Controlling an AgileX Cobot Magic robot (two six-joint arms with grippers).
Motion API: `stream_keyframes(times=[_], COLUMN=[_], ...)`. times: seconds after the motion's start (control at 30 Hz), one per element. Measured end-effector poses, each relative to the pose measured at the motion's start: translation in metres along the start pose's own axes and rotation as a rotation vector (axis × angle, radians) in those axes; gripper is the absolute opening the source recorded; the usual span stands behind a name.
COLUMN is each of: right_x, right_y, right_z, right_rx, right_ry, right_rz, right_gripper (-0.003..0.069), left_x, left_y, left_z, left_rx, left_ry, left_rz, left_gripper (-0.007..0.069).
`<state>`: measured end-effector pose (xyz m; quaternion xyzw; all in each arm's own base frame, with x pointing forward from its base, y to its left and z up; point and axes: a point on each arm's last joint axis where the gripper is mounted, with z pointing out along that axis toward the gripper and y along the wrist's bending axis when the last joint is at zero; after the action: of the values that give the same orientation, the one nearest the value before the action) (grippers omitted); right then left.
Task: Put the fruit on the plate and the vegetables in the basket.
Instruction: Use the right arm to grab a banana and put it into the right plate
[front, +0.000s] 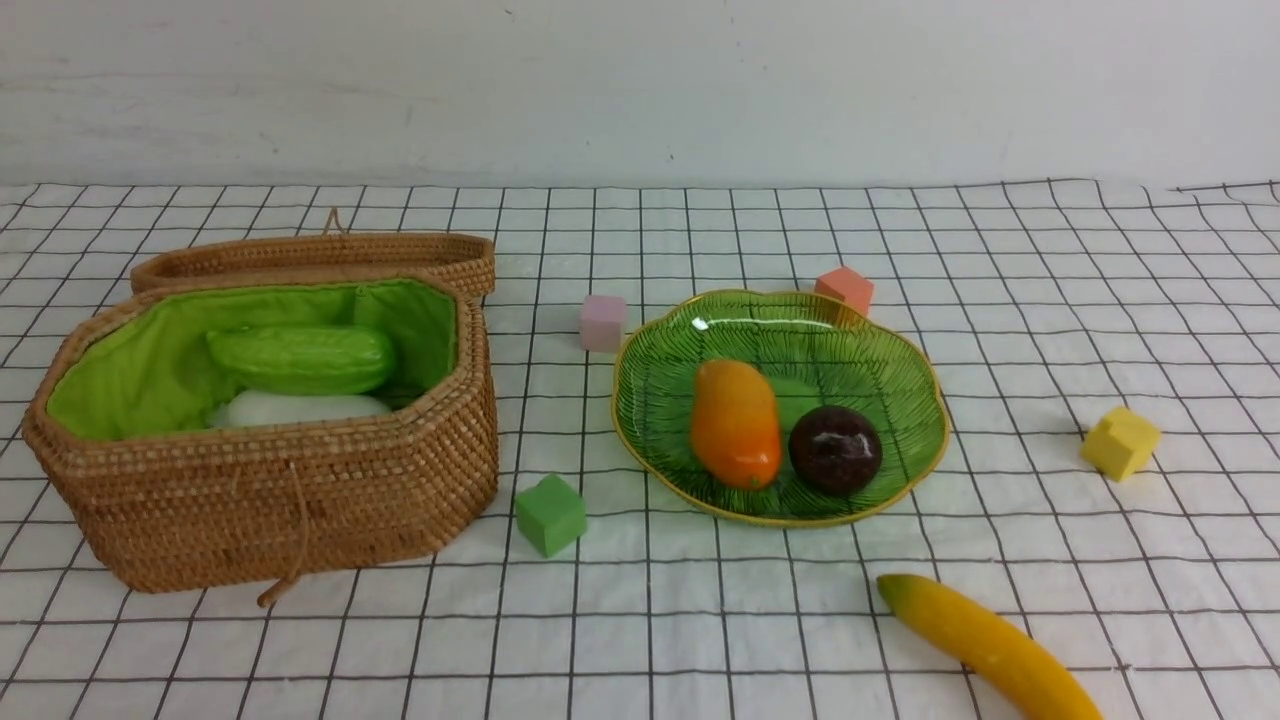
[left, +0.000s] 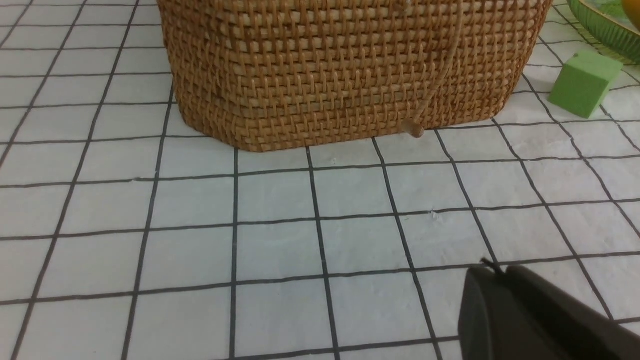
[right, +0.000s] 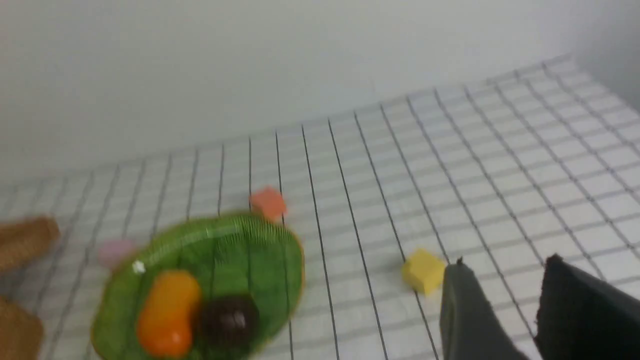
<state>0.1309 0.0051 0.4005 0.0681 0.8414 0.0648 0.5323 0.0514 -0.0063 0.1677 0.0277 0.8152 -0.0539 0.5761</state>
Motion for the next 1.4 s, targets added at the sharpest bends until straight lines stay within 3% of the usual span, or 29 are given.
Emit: stream_keyframes(times=[0.1, 0.27, 0.37, 0.57, 0.73, 0.9, 0.93, 0.97, 1.0, 1.13, 1.27, 1.4], right_x=[0.028, 0.064, 0.078, 0.109, 0.131, 0.162, 0.168, 0.168, 0.167, 0.139, 0.070, 0.029], right_y=[0.017, 0.034, 0.042, 0.047, 0.047, 0.044, 0.044, 0.044, 0.046, 0.057, 0.077, 0.088], right_z=[0.057, 0.099, 0.121, 0.166, 0.196, 0.225, 0.227, 0.227, 0.226, 0.221, 0.218, 0.234], right_rx=[-0.078, -0.140, -0.152, -0.162, -0.161, -0.144, -0.154, -0.156, -0.164, -0.204, -0.248, -0.259], right_ry=[0.327, 0.586, 0.689, 0.855, 0.925, 1.042, 1.078, 1.082, 1.092, 1.075, 0.852, 0.668], right_rz=[-0.108, -0.222, -0.255, -0.344, -0.383, -0.385, -0.383, -0.383, -0.374, -0.363, -0.368, -0.360], right_gripper=[0.0238, 0.0277, 0.0353, 0.0595, 0.0645, 0.0558, 0.0441, 0.0424, 0.0333, 0.0335, 0.0335, 0.0335], left_x=[0.000, 0.000, 0.000, 0.000, 0.000, 0.000, 0.000, 0.000, 0.000, 0.000, 0.000, 0.000], left_y=[0.000, 0.000, 0.000, 0.000, 0.000, 0.000, 0.000, 0.000, 0.000, 0.000, 0.000, 0.000], left_z=[0.000, 0.000, 0.000, 0.000, 0.000, 0.000, 0.000, 0.000, 0.000, 0.000, 0.000, 0.000], left_rx=[0.000, 0.000, 0.000, 0.000, 0.000, 0.000, 0.000, 0.000, 0.000, 0.000, 0.000, 0.000], left_ry=[0.000, 0.000, 0.000, 0.000, 0.000, 0.000, 0.000, 0.000, 0.000, 0.000, 0.000, 0.000], left_rz=[-0.001, -0.001, -0.001, -0.001, -0.001, -0.001, -0.001, -0.001, -0.001, -0.001, -0.001, -0.001], left_gripper=[0.0029, 0.0034, 0.0039, 0.0042, 0.0048, 0.0054, 0.0056, 0.0057, 0.0057, 0.0060, 0.0061, 0.0061])
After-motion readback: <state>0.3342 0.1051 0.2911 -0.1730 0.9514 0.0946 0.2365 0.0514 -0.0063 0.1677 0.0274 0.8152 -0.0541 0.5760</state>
